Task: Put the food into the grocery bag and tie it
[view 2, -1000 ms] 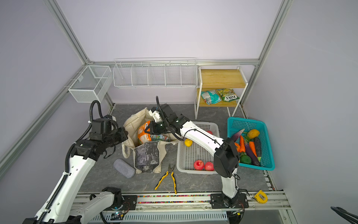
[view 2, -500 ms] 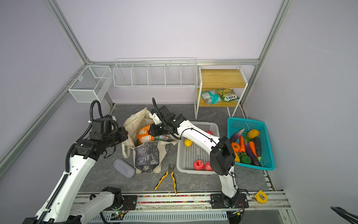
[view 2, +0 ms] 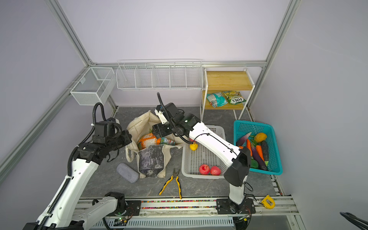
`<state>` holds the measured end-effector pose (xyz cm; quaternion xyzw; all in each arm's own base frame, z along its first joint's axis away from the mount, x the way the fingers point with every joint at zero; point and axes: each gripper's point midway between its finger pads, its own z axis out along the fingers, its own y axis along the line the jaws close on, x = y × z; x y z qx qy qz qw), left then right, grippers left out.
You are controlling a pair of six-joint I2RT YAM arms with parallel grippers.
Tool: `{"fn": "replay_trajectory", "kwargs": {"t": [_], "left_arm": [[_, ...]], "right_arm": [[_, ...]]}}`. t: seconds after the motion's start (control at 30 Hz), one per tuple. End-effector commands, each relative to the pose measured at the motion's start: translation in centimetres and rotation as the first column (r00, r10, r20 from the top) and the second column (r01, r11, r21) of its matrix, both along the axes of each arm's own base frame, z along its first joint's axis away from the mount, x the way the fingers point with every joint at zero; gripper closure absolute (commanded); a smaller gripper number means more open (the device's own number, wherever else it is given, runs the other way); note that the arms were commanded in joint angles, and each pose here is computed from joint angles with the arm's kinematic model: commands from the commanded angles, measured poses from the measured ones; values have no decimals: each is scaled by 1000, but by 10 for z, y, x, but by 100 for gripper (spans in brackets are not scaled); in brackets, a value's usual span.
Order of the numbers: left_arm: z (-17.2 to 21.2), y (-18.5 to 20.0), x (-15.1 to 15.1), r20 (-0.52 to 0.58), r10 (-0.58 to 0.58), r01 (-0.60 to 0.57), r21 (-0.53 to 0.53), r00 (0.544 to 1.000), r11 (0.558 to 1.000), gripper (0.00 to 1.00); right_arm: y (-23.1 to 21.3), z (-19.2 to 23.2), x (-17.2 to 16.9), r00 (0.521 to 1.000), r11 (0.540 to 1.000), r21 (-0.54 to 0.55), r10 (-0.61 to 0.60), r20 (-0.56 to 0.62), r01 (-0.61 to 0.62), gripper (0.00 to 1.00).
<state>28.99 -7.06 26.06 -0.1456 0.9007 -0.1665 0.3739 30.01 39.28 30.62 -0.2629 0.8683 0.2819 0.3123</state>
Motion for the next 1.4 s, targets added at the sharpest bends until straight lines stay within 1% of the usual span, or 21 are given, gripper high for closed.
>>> {"fn": "replay_trajectory", "kwargs": {"t": [0.0,0.13,0.2,0.37,0.47,0.53,0.63,0.77,0.83,0.9,0.97,1.03,1.07,1.13,1.2,1.27,1.37], "left_arm": [[17,0,0,41,4,-4,-6,999,1000,100],[16,2,-1,37,6,-6,2,999,1000,100],[14,2,-1,32,6,-6,4,999,1000,100],[12,0,-1,26,4,-4,-2,1000,1000,100],[14,1,-1,28,5,-5,4,1000,1000,100],[13,2,-2,26,5,-5,7,1000,1000,100],[14,1,-2,28,1,-1,2,1000,1000,100],[15,0,-1,32,0,0,-2,999,1000,100],[16,0,0,37,0,0,-1,999,1000,100],[20,0,2,45,-2,2,-1,999,1000,100],[25,-2,4,59,-3,4,-7,998,1000,100],[31,-4,8,73,-11,12,-15,997,1000,100],[34,-6,10,82,-16,18,-22,997,1000,100],[40,-11,15,100,-32,36,-37,995,999,100],[46,-16,19,116,-49,55,-53,992,997,100],[51,-21,24,126,-67,76,-69,990,995,100],[56,-29,30,138,-90,104,-91,986,990,100]], "right_arm": [[-59,-4,10,989,985,-84,-149,14,150,17],[-107,-29,16,946,948,-88,-314,-86,306,16],[-121,-44,14,922,931,-85,-363,-139,354,15],[-124,-90,4,870,919,-119,-395,-295,377,14],[-125,-110,2,841,907,-152,-421,-339,393,16],[-123,-117,3,835,905,-151,-424,-349,397,20],[-112,-122,8,832,913,-121,-405,-379,389,26],[-91,-132,12,813,927,-106,-368,-452,361,44],[-82,-129,16,817,931,-90,-355,-454,354,58],[-72,-113,19,840,938,-77,-338,-424,338,75],[-62,-91,20,872,950,-78,-308,-381,302,85],[-48,-66,17,901,965,-77,-263,-346,252,91],[-40,-53,15,916,972,-73,-235,-324,224,93],[-30,-34,8,938,980,-93,-195,-287,175,93],[-22,-19,3,952,984,-112,-165,-256,140,93],[-18,-6,2,964,985,-122,-148,-220,124,93],[-17,2,5,974,983,-138,-142,-178,119,93]]}}
